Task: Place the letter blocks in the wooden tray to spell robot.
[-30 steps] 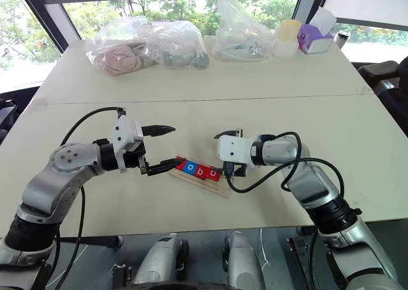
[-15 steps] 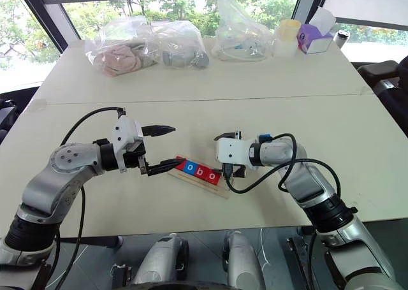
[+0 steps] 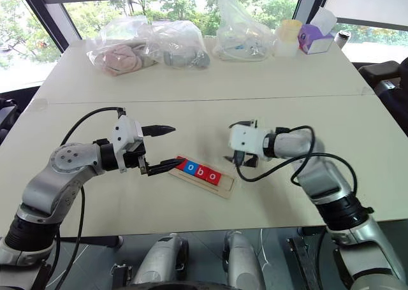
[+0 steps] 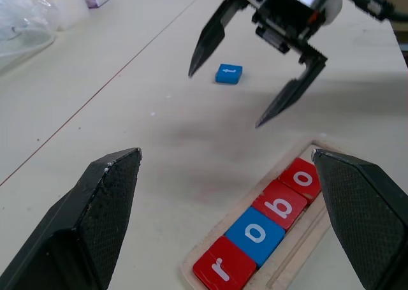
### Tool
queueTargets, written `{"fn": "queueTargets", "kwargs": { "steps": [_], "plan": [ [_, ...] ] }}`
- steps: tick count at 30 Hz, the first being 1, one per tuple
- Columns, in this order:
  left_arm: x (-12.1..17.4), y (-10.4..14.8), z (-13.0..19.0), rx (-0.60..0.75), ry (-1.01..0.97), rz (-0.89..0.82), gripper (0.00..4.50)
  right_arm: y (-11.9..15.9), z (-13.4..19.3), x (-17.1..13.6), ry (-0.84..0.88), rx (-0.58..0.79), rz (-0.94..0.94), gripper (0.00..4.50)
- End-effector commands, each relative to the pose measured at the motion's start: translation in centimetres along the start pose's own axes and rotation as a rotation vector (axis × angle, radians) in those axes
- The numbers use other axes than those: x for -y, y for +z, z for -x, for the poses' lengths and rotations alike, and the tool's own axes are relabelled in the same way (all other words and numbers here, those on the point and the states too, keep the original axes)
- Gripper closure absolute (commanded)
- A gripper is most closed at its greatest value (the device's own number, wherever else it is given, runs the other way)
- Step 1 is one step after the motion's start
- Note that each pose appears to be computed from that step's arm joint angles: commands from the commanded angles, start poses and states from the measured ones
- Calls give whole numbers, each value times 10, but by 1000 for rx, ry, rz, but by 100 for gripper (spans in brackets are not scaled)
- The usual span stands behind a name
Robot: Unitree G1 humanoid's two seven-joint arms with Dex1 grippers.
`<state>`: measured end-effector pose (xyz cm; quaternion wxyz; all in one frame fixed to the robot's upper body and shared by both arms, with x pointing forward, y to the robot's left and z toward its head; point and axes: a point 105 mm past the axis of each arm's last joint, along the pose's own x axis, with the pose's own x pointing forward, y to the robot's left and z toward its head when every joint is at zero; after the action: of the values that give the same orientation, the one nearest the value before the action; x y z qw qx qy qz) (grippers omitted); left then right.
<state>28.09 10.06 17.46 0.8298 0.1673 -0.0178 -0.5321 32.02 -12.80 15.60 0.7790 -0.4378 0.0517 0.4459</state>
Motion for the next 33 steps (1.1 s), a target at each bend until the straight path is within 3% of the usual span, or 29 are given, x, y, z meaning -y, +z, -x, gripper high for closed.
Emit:
{"fn": "queueTargets", "kwargs": {
  "steps": [1,10,33],
  "plan": [
    [3,10,-1,31,-14,-26,0,1,22,-4,-48,-18,-49,1],
    [1,10,-6,42,-24,-26,0,17,24,-51,46,24,-226,1],
    [0,11,-2,38,13,-29,0,-23,-4,-49,25,-71,-156,1]
  ]
}}
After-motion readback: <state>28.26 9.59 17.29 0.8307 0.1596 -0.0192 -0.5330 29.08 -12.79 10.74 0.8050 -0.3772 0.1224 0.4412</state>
